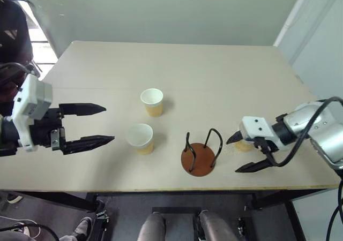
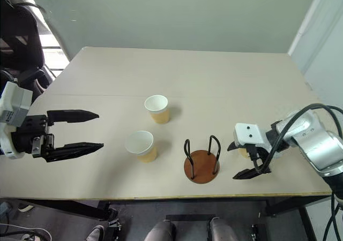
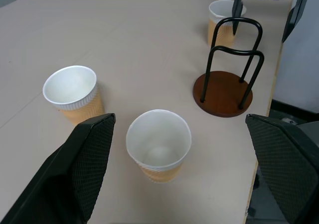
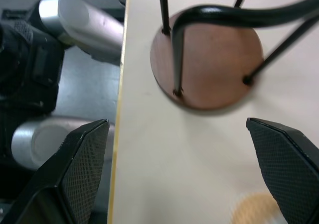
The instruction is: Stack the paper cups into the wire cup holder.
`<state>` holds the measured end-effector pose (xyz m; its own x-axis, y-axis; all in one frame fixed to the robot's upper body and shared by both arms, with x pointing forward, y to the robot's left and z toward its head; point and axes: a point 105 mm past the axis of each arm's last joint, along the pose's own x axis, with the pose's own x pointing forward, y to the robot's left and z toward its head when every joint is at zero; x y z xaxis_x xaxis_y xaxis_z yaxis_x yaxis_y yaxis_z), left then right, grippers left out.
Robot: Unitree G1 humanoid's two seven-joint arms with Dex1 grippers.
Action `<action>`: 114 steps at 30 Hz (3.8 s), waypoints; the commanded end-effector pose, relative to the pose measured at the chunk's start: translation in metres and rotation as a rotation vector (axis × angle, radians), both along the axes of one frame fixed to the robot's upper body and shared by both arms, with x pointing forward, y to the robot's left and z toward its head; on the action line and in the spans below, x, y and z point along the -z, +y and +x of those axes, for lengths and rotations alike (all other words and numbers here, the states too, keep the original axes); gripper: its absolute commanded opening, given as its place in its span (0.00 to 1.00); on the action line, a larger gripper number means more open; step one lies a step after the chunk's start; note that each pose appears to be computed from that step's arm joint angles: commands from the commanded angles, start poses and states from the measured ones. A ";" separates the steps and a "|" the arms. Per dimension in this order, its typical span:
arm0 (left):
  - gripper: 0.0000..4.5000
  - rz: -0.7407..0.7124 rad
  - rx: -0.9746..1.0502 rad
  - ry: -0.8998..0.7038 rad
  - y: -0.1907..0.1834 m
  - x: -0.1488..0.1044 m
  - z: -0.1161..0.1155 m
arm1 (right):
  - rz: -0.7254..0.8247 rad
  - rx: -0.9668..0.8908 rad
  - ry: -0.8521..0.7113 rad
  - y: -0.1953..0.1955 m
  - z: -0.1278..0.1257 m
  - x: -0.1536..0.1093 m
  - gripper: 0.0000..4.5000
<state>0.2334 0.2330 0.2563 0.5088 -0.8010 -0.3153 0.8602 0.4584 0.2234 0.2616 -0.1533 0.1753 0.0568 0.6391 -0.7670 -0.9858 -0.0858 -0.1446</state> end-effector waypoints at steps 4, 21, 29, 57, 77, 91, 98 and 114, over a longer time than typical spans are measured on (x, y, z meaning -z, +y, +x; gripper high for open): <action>1.00 0.019 0.047 -0.046 -0.006 -0.010 0.003 | 0.028 0.017 -0.172 -0.017 0.011 -0.056 1.00; 1.00 0.013 0.093 -0.049 -0.011 -0.015 -0.005 | -0.212 0.126 -0.120 -0.057 0.023 0.000 1.00; 1.00 0.013 0.080 -0.048 -0.010 -0.015 -0.007 | -0.202 0.126 -0.081 -0.049 0.028 0.018 0.73; 1.00 0.042 0.071 -0.027 -0.009 -0.003 -0.004 | 0.190 -0.188 -0.307 0.020 0.006 -0.120 0.00; 1.00 0.112 0.085 0.015 -0.006 0.010 0.000 | 0.134 -0.331 -0.188 0.053 -0.022 -0.079 0.00; 1.00 0.118 0.063 0.008 -0.004 0.010 -0.004 | 0.088 -0.337 -0.199 0.056 -0.015 -0.063 0.00; 1.00 0.117 0.059 0.006 -0.004 0.009 -0.005 | 0.084 -0.337 -0.206 0.055 -0.012 -0.062 0.14; 1.00 0.200 0.102 0.036 -0.006 0.020 0.000 | 0.133 -0.118 -0.336 0.032 0.024 -0.092 0.99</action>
